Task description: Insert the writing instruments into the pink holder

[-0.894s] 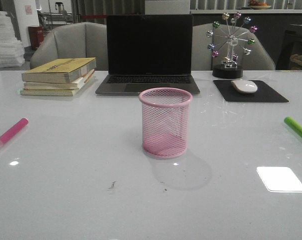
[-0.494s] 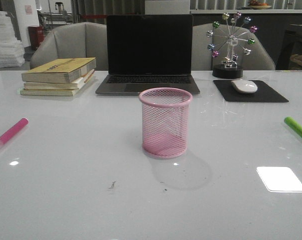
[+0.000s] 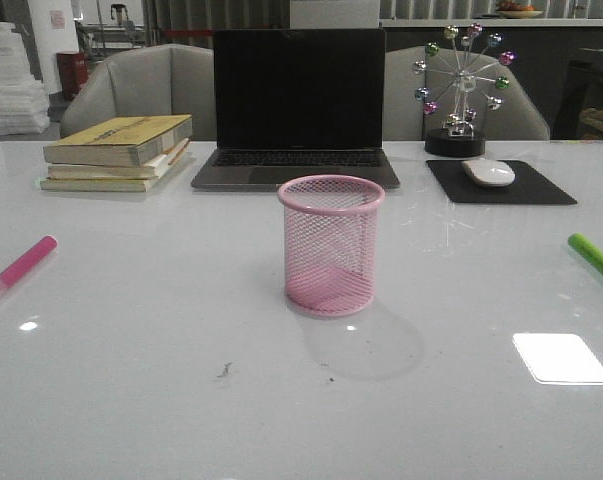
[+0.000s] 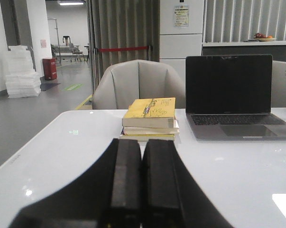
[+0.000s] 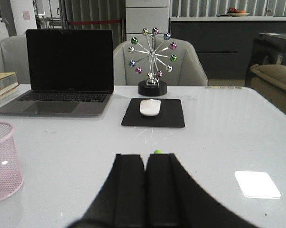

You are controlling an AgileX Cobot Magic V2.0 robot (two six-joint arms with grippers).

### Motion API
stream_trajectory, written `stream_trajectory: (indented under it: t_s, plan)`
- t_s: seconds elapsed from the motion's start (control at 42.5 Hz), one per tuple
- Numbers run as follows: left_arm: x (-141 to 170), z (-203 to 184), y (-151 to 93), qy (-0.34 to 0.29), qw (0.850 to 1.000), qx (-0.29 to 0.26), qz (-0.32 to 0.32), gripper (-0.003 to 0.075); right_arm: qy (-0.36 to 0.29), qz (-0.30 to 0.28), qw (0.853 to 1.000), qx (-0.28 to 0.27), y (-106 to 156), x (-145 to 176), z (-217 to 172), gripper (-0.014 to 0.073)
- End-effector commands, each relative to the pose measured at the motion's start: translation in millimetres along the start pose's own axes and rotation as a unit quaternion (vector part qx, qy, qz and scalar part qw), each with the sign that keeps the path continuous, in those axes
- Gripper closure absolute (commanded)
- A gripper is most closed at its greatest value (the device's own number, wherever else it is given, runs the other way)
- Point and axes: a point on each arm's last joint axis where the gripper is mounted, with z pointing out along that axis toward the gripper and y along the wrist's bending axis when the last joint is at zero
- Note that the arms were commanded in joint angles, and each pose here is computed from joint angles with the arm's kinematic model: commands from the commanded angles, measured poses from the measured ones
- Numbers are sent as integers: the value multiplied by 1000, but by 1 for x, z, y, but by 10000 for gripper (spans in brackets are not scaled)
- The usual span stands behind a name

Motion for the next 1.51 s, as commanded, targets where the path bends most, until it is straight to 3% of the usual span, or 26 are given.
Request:
stream_trajectory:
  t_s: [0.0,0.282,0.4,0.494,0.612,0.729,0.871,1.106,1.176,1.341,1.388,1.482]
  plan:
    - [-28,-4,1,-84,996,-6,-6,629,-84,-15,996,-5,2,-29,-5,539]
    - [-124,-19,0,-124,992,5,-5,629,-96,-26,995,2,6,-115,-18,539]
    - [-157,-11,0,-100,995,9,-4,629,-65,-25,998,6,8,-151,-13,539]
    - [-173,4,-1,-46,999,15,-3,629,-26,-25,999,10,9,-174,-2,539]
    - [-174,28,-3,42,999,22,-3,629,45,-24,999,17,9,-183,16,539]
    - [-158,52,-3,124,992,26,-3,629,123,-24,992,22,8,-170,38,539]
    - [-135,72,-5,233,972,32,-4,629,232,-24,972,29,6,-147,60,539]
    - [-109,102,-6,317,948,35,-11,626,338,-25,940,33,3,-112,94,535]
    - [-104,108,-6,329,944,35,-10,573,360,-25,932,34,3,-105,102,500]
    - [-102,115,-12,322,945,55,-12,244,397,-25,917,35,2,-90,124,128]
    - [-103,115,-17,318,946,70,-15,171,410,-23,911,36,2,-86,132,62]
    - [-104,113,-31,315,942,115,-4,145,429,-15,902,42,1,-82,151,25]
